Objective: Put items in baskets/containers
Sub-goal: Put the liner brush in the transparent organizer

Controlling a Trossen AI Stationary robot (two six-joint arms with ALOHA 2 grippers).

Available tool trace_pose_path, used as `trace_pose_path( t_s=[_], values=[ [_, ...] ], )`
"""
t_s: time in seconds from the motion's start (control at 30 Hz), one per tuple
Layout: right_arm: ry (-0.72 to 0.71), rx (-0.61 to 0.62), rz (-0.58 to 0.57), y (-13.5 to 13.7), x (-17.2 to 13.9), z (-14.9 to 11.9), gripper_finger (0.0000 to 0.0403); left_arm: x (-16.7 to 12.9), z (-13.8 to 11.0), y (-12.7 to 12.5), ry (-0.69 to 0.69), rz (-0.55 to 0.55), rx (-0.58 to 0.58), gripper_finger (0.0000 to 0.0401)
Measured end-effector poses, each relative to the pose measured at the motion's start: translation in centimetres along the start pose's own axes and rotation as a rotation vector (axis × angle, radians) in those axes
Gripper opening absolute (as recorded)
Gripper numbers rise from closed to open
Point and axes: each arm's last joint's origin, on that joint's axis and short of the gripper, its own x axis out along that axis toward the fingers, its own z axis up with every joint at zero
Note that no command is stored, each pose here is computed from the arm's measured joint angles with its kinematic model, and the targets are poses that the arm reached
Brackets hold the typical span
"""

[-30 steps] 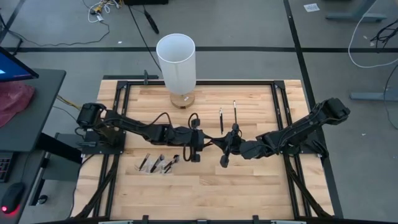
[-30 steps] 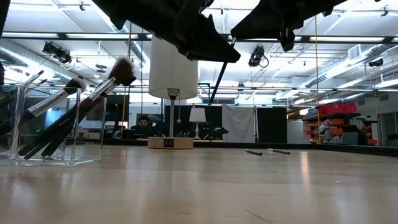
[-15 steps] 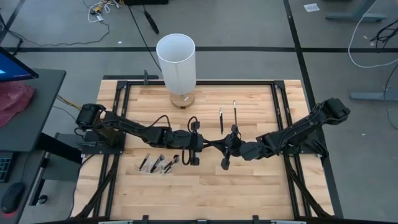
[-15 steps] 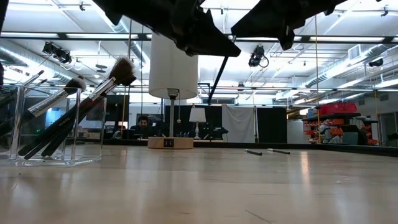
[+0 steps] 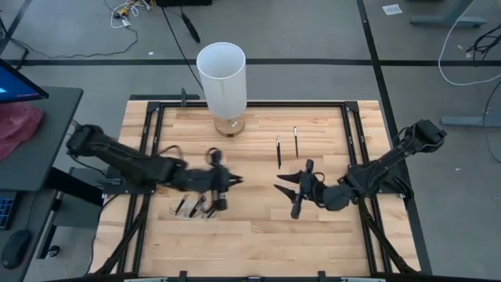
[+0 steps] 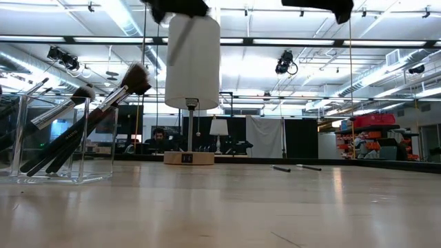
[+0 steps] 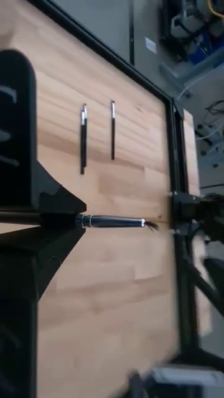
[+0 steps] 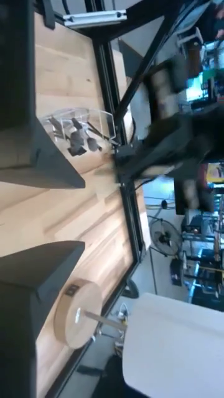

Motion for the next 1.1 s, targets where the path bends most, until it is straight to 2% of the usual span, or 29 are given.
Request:
trace_pose_path(
  t_s=[0.13,0.27,0.43,0.6,0.77,0.93,1.1],
  values=[
    [0.000,-0.004,0.002,0.4,-0.7,-0.6,0.0154,-5.0,0.1,-0.4,0.010,-0.002,-0.100,0.0018],
    [0.008,0.019,0.006,0.3,-0.8,-1.7,0.0150,-9.5,-0.4,-0.7,0.026,-0.052,-0.198,0.0018],
    [0.018,0.060,0.002,-0.2,-0.8,-3.0,0.0139,-12.9,-2.0,-1.1,0.086,-0.063,-0.290,0.0018],
    [-0.009,0.102,0.011,-0.4,-0.9,-3.6,0.0130,-14.7,-4.4,-1.5,0.188,0.020,-0.375,0.0018],
    [-0.030,0.111,0.018,-0.5,-0.9,-3.8,0.0125,-15.8,-6.5,-2.1,0.165,0.083,-0.429,0.0022],
    [-0.030,0.103,0.018,-0.5,-1.0,-3.8,0.0125,-15.1,-10.1,-2.9,0.108,0.102,-0.495,0.0021],
    [-0.031,0.103,0.018,-0.5,-1.0,-3.8,0.0125,-14.3,-13.4,-3.0,0.116,0.111,-0.547,0.0024]
  ],
)
